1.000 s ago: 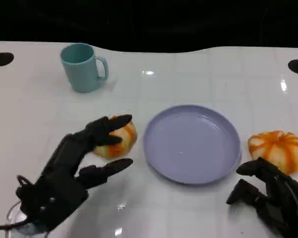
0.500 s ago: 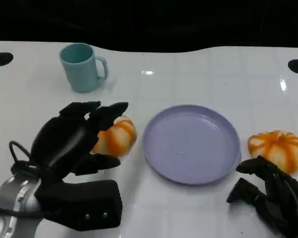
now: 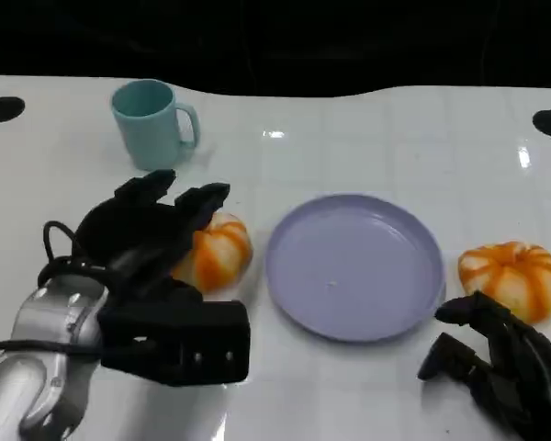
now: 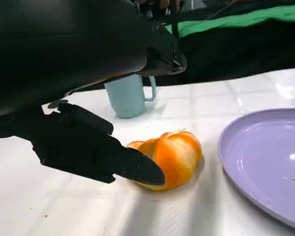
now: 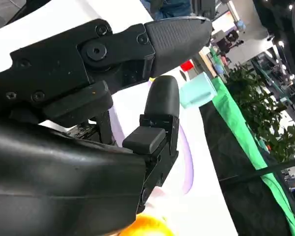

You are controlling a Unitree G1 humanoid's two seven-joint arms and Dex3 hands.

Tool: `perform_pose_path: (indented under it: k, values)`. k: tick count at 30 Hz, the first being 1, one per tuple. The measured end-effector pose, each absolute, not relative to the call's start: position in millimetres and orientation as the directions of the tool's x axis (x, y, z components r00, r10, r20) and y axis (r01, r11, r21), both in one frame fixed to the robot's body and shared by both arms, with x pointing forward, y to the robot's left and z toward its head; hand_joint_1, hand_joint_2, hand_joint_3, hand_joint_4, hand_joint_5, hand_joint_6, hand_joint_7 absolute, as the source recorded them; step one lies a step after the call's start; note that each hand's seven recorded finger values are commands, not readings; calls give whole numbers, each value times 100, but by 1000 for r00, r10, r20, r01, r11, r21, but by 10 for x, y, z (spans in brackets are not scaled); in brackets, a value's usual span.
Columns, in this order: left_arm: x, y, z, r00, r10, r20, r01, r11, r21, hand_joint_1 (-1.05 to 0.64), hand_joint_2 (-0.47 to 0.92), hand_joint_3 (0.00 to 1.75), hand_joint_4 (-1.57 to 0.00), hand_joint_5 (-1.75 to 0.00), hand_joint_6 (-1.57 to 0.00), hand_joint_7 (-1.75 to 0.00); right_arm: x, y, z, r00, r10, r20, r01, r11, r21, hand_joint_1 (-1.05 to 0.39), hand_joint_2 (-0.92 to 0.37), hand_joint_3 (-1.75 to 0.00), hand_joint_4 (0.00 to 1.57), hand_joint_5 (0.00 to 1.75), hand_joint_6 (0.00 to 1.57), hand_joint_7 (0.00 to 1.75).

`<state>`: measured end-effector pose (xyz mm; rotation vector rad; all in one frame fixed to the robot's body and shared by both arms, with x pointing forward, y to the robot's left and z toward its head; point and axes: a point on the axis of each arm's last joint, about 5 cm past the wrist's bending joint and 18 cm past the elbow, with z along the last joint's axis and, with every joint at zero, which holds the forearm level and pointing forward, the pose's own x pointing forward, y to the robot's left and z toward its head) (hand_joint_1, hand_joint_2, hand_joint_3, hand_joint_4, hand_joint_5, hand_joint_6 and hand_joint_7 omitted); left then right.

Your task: Grasp the bread from the table and place it into the plate.

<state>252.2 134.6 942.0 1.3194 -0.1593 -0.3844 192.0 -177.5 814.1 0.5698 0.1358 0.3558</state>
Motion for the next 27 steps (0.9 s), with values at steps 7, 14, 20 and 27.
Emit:
perform_pose_path:
  k: [7, 14, 20, 27]
  values:
    - [2715, 1185, 9265, 920, -321, -224, 287, 165, 944, -45, 81, 1, -3, -2, -11, 0, 1915, -1788, 8136, 928, 373, -16, -304, 782, 544, -56, -92, -17, 66, 153, 63, 118]
    - [2905, 1086, 9189, 912, -281, -300, 348, 141, 927, -46, 80, 0, -8, -4, -13, -1, 1911, -1798, 8122, 926, 379, -5, -320, 788, 527, -54, -92, -19, 69, 147, 62, 116]
    - [3020, 1036, 9152, 906, -265, -330, 371, 125, 920, -47, 81, 0, -11, -5, -17, -2, 1908, -1802, 8122, 926, 379, 0, -322, 789, 523, -53, -92, -22, 68, 147, 61, 116]
    - [3143, 1010, 9114, 888, -270, -372, 412, 110, 905, -47, 80, 0, -13, -5, -19, -1, 1903, -1804, 8119, 924, 383, 4, -329, 788, 521, -54, -92, -21, 69, 148, 62, 116]
